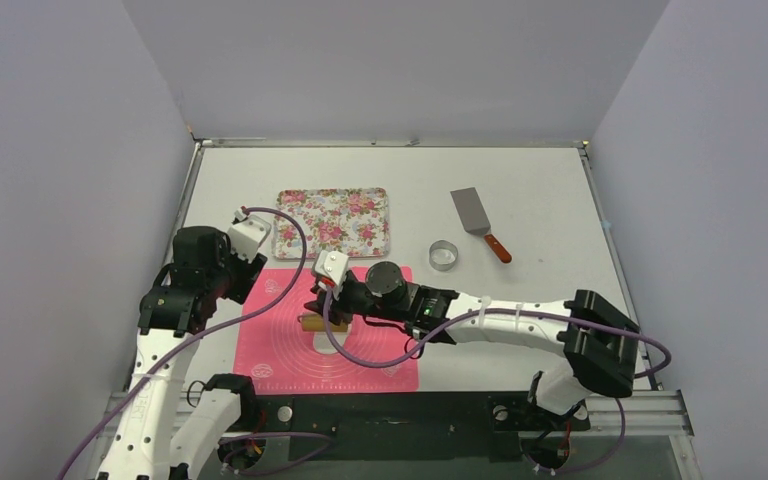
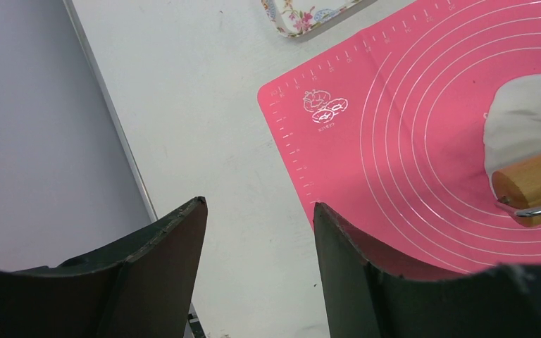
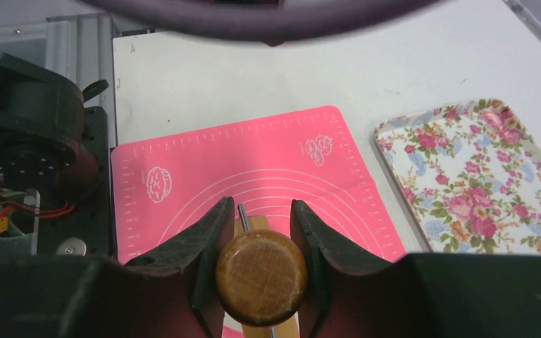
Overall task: Roll out the dumpling wrappers from the dough
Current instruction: Flatten out the dough on the work surface.
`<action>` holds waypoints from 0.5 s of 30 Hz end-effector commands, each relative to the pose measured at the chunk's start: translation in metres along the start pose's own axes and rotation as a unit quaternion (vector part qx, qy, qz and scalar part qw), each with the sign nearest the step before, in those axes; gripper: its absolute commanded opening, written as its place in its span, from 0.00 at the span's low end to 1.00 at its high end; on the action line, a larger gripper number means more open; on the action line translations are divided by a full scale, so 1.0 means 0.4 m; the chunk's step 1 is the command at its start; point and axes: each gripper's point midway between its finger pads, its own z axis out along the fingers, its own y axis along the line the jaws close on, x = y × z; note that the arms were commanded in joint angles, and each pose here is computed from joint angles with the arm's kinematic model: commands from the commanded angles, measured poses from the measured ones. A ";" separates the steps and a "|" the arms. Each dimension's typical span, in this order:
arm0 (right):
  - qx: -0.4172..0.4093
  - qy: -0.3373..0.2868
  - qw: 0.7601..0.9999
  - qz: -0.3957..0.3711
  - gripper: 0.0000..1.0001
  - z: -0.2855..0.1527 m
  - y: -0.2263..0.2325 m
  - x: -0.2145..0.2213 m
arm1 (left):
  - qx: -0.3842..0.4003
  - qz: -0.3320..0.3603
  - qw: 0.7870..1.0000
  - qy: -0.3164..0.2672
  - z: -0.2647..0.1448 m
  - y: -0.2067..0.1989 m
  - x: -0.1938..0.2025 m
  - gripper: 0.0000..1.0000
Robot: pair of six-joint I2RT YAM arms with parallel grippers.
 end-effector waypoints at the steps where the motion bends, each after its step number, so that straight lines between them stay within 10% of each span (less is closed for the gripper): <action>1: -0.006 0.019 0.999 0.039 0.00 0.018 0.014 0.118 | -0.014 -0.010 0.999 -0.039 -0.024 0.025 -0.055 0.55; 6: -0.024 0.118 0.989 0.092 0.00 0.038 0.051 0.377 | -0.013 -0.008 0.999 -0.034 -0.016 0.021 -0.042 0.55; 15: -0.037 0.192 0.977 0.087 0.00 -0.035 0.092 0.461 | -0.023 -0.006 0.999 -0.027 -0.011 0.029 -0.031 0.55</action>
